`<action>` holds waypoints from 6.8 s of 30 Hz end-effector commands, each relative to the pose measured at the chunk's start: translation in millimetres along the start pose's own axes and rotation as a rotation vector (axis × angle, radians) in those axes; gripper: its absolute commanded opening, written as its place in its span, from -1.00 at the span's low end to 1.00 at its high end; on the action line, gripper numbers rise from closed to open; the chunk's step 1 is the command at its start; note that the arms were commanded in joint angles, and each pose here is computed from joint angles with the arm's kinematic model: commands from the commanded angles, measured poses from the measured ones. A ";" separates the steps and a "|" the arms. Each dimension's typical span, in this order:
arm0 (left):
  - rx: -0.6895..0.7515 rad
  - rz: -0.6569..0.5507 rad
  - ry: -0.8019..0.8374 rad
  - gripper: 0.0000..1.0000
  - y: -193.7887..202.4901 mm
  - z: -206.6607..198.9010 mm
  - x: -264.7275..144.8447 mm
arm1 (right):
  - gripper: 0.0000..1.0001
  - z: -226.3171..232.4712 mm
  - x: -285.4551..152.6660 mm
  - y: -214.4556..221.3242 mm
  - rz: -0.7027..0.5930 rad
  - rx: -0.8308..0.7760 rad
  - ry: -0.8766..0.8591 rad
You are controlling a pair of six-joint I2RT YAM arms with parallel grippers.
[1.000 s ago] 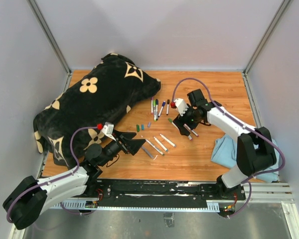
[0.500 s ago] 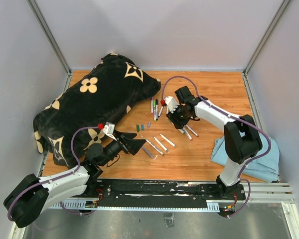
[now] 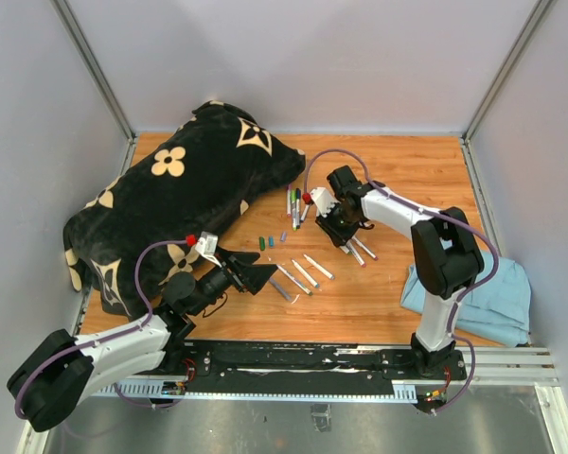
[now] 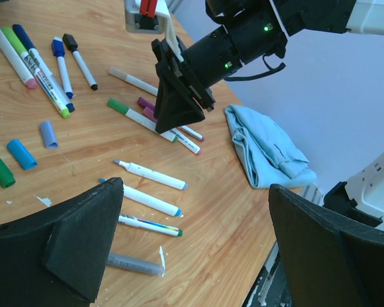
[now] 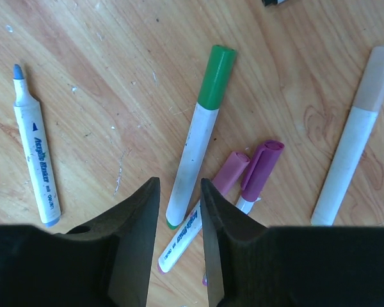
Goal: Open the pen caps
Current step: Pick up the pen from the center of the board, then open the pen cap from the pen.
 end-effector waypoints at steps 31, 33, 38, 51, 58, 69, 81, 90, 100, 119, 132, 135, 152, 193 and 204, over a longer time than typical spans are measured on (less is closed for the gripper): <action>-0.001 -0.045 0.028 0.99 -5.3 -4.9 -5.9 | -0.67 28.8 3.9 16.3 0.147 -0.079 -0.091; -0.004 -0.046 0.030 0.99 -5.5 -5.1 -5.9 | -0.65 28.9 6.2 17.2 0.163 -0.085 -0.082; -0.007 -0.044 0.027 0.99 -4.4 -4.2 -6.5 | -0.57 29.3 11.3 17.9 0.182 -0.092 -0.079; -0.024 -0.032 0.042 0.99 -2.2 -4.9 -5.0 | -0.41 30.4 15.8 17.3 0.202 -0.113 -0.072; -0.035 -0.027 0.051 0.99 -1.4 -5.7 -3.8 | -0.41 29.2 20.3 19.1 0.227 -0.120 -0.060; -0.078 -0.014 0.061 0.97 2.7 -5.2 -0.3 | -0.84 31.2 13.2 15.6 0.199 -0.131 -0.061; -0.133 0.023 0.075 0.89 8.8 -3.3 26.3 | -0.99 32.3 -9.1 7.6 0.074 -0.128 -0.077; -0.135 0.015 0.007 0.85 8.2 5.6 59.5 | -0.99 31.2 -37.5 1.4 -0.074 -0.104 -0.093; -0.118 -0.111 -0.004 0.88 -6.4 6.6 89.5 | -0.99 47.4 -80.6 -10.0 -0.310 -0.113 -0.185; -0.263 -0.258 0.170 0.50 -19.2 -9.1 108.9 | -0.98 73.2 -87.6 -18.7 -0.379 -0.188 -0.307; -0.286 -0.237 0.236 -0.01 -22.1 -22.1 110.9 | -0.99 80.1 -79.5 -20.5 -0.350 -0.212 -0.325; -0.283 -0.229 0.244 -0.17 -21.4 -22.9 111.4 | -0.99 80.8 -77.5 -21.0 -0.341 -0.216 -0.328; -0.256 -0.190 0.309 -0.99 -17.3 -37.3 106.3 | -0.07 87.7 -80.8 -23.2 -0.372 -0.227 -0.365; -0.069 -0.413 0.004 -1.00 -114.3 -25.9 74.7 | -0.96 61.6 -39.6 -9.6 -0.173 -0.106 -0.218; -0.188 -0.276 -0.181 -0.99 -64.6 7.5 30.0 | -0.65 40.2 -10.2 -2.7 -0.036 0.005 -0.040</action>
Point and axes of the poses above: each gripper's point midway between its finger pads, its own x axis out along the fingers, its own z axis along the line the jaws close on, y = z × x, the point moved 9 cm from there along -x, back along the fingers, and after that the axes turned 4 degrees about -x, right-handed, at the moved point
